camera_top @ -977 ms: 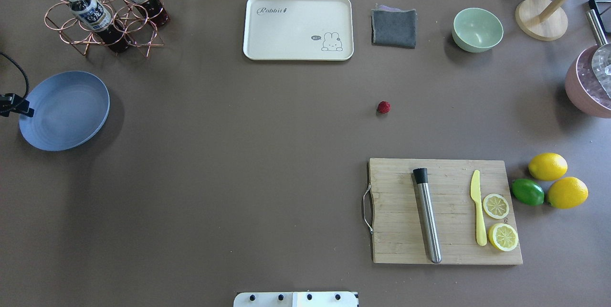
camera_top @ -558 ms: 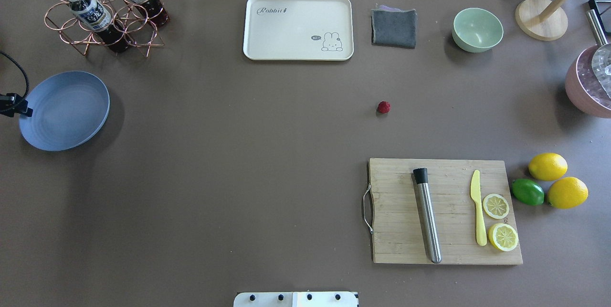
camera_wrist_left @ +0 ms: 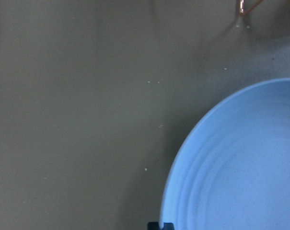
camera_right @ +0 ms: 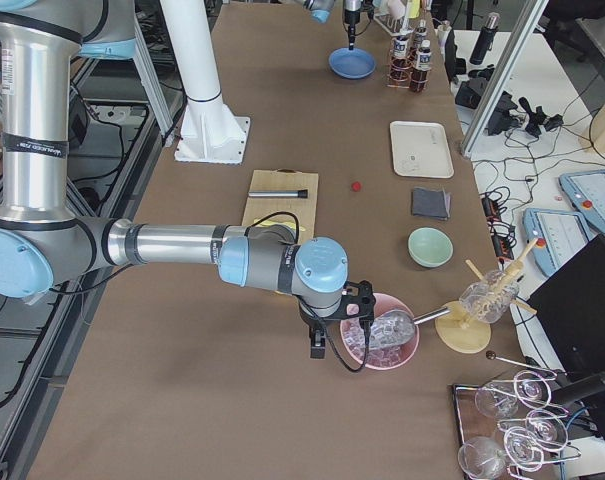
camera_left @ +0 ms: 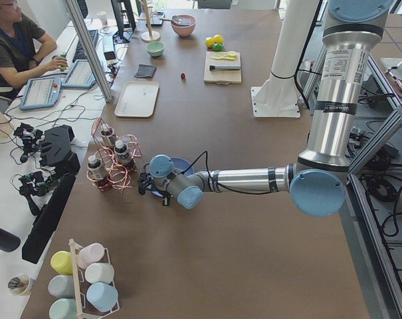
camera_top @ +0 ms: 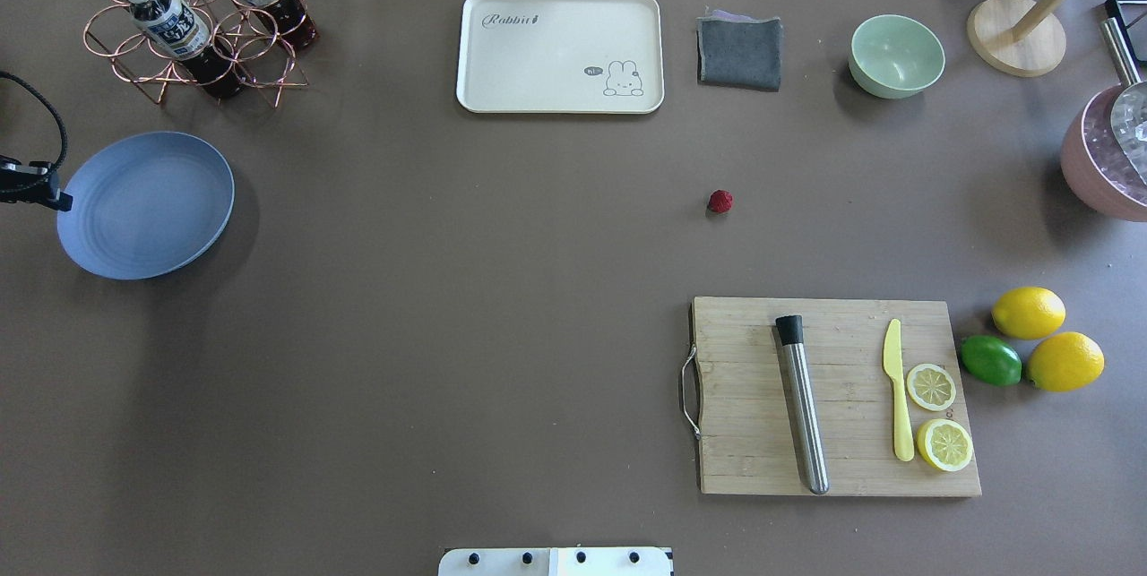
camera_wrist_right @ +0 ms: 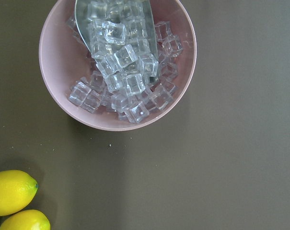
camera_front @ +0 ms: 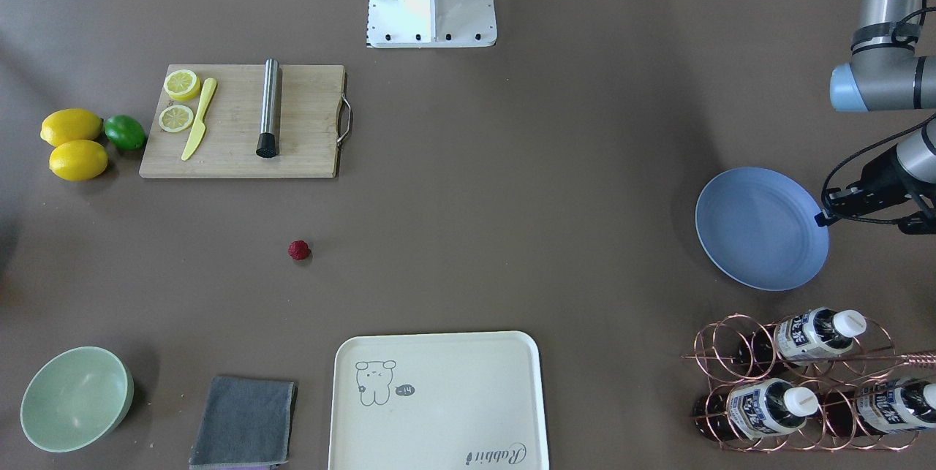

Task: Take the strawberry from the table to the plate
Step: 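Push the blue plate with the left gripper toward the table center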

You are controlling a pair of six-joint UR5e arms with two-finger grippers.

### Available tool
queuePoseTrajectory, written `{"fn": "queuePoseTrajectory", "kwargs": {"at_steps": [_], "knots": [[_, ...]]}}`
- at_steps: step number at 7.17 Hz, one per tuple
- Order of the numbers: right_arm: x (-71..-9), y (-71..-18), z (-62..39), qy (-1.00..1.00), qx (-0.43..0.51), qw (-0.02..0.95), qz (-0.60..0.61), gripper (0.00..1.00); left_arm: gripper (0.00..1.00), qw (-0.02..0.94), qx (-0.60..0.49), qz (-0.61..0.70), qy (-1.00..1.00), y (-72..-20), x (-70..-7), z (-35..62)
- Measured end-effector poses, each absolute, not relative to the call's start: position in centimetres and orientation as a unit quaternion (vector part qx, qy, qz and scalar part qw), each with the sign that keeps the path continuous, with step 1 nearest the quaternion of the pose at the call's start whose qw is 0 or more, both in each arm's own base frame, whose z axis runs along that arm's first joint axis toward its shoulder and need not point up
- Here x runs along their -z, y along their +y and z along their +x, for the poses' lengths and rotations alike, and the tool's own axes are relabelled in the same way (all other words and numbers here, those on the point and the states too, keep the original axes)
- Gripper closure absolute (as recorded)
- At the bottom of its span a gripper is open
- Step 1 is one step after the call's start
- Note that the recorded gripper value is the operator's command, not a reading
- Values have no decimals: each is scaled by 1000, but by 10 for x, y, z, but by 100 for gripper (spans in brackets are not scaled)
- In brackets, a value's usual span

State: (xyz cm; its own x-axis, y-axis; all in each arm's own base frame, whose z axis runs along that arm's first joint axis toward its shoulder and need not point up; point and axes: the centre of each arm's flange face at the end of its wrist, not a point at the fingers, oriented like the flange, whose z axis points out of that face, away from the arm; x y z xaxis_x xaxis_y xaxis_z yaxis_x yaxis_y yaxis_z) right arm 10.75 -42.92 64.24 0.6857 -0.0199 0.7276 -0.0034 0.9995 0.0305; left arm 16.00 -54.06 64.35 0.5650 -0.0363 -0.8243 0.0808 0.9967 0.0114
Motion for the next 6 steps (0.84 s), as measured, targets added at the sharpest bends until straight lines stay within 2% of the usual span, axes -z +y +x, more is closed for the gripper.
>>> {"fn": "queuePoseTrajectory", "kwargs": {"at_steps": [2,4,6], "knots": [[-638,-435,100,-394,19,918,24,0,100,866,24,20,499,-543,-597,150],[-615,-458,62,-401,61,913,38,0,100,858,6,30,513,-535,-513,156],[-570,-479,13,-418,69,905,35,0,100,855,2,16,518,-507,-421,221]]}}
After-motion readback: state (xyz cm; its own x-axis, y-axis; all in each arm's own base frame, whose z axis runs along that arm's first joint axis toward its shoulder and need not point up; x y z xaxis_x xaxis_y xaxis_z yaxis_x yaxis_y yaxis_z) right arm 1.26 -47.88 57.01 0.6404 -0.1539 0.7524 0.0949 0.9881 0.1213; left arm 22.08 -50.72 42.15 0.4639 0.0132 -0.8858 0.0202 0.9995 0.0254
